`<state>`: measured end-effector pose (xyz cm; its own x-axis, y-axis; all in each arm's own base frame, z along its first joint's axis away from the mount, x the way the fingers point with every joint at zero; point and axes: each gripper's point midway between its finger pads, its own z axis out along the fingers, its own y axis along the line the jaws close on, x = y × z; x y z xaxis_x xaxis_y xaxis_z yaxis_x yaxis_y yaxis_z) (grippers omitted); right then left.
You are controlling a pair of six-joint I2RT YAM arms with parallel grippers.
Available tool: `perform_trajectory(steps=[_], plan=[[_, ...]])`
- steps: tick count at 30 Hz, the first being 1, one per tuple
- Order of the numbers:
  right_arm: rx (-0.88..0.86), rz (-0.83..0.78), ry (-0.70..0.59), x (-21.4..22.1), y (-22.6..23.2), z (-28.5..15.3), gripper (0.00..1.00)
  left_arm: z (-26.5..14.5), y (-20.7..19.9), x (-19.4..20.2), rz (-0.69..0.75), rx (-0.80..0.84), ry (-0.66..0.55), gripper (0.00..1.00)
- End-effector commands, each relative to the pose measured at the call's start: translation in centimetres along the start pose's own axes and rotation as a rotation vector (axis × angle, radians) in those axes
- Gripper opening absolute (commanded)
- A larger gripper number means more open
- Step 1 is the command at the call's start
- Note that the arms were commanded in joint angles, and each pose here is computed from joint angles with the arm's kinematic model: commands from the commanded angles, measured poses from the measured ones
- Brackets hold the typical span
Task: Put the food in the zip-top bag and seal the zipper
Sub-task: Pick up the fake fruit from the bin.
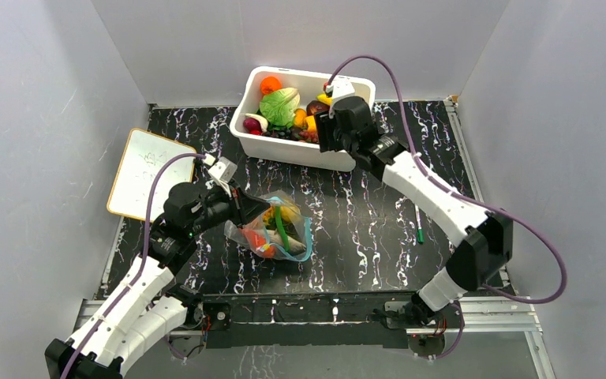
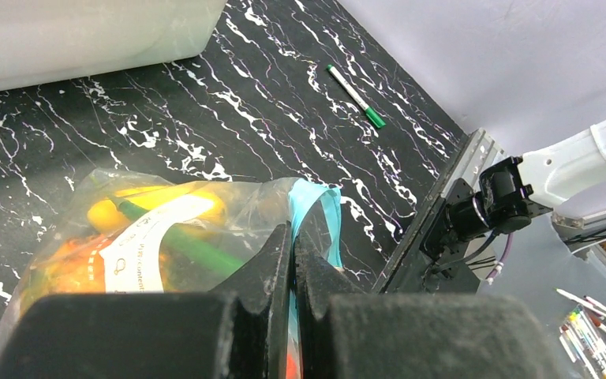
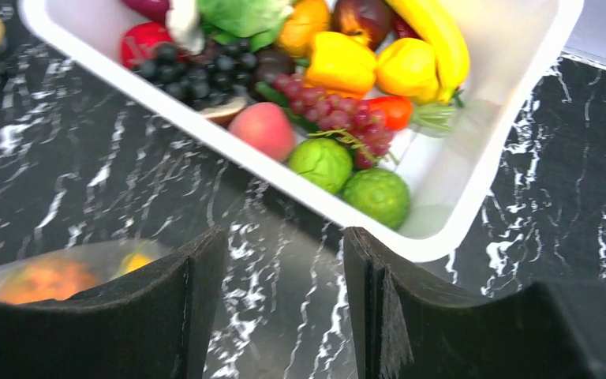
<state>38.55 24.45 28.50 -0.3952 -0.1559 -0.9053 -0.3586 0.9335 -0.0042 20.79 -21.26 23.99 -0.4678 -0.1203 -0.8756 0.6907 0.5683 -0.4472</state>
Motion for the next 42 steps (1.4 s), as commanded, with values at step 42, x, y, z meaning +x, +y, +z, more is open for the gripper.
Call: perform_trajectory(steps=[42], plan=[[0.299, -0.024, 0.051, 5.0, -16.5, 28.1, 0.73, 0.1, 1.4, 0.1, 0.163, -0.042, 0.015, 0.00]])
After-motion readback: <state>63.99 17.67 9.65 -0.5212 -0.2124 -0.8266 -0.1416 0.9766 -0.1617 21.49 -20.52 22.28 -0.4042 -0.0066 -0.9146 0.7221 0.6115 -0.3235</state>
